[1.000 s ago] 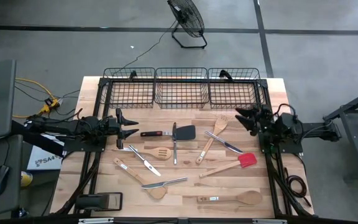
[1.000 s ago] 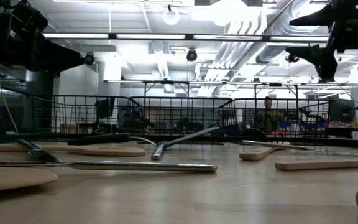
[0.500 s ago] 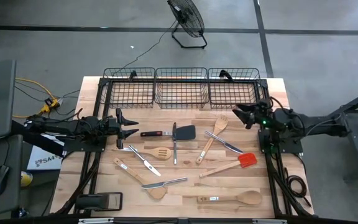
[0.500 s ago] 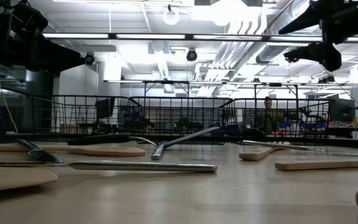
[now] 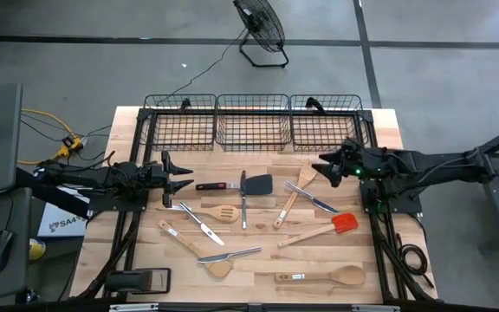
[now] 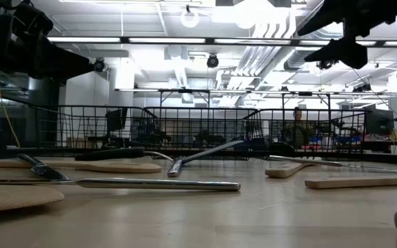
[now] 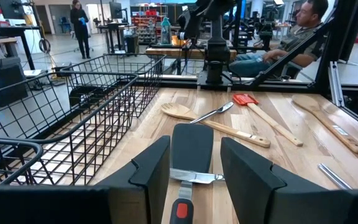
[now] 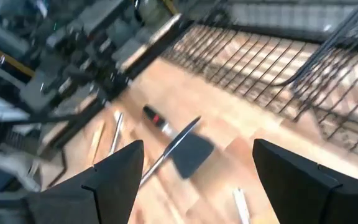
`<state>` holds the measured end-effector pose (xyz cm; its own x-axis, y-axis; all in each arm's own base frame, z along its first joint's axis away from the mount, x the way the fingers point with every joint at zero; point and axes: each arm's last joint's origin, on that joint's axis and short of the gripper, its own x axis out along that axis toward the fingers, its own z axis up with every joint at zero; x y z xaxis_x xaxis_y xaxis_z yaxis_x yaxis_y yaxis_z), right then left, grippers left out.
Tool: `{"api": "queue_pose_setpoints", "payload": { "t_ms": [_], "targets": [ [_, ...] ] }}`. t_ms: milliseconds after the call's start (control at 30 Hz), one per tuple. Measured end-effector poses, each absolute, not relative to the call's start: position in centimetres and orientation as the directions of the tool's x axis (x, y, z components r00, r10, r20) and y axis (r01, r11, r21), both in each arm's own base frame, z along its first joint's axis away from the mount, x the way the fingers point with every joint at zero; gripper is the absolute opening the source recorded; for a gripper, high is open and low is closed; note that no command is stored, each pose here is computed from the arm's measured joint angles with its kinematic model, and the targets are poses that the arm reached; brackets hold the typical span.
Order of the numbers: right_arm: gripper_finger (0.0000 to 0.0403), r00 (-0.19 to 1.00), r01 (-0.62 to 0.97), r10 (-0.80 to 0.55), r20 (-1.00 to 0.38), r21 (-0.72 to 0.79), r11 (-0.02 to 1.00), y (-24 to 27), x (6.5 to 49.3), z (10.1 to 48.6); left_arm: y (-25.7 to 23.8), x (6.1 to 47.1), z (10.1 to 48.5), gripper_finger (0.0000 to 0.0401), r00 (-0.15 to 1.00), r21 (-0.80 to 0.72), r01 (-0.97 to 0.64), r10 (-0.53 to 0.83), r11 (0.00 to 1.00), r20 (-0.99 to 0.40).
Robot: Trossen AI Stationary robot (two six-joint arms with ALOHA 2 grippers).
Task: Pick & Place Kitchen Items
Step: Put the orange spatula into the right mesh basket
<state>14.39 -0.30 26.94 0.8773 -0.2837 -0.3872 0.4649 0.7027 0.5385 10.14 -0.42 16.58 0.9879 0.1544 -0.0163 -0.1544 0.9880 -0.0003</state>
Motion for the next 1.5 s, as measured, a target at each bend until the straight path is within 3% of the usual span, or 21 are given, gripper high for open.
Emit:
{"api": "queue_pose_setpoints", "payload": {
  "t_ms": [533,900,1200,1500],
  "targets": [
    [0.0295,0.728,0.359,0.052,-0.683,0.445,0.821,2.6,17.4,26.7,-0.4,10.1,16.6,0.0141,0.988,-0.001,-0.154,0.154,0.988,-0.016],
    [0.0295,0.49,0.362,0.248,-0.836,0.454,0.814,6.1,18.4,23.5,-0.4,10.1,16.6,0.0141,0.988,0.0,-0.154,0.154,0.988,-0.017],
    [0.0295,0.298,0.328,0.253,-0.92,0.348,0.878,8.8,18.6,20.9,-0.4,10.1,16.6,0.0141,0.988,0.0,-0.154,0.154,0.988,-0.017],
    [0.0295,0.157,0.197,0.165,-0.974,0.195,0.961,11.2,18.9,17.7,-0.4,10.1,16.6,0.0141,0.988,0.0,-0.154,0.154,0.988,-0.017]
  ]
}}
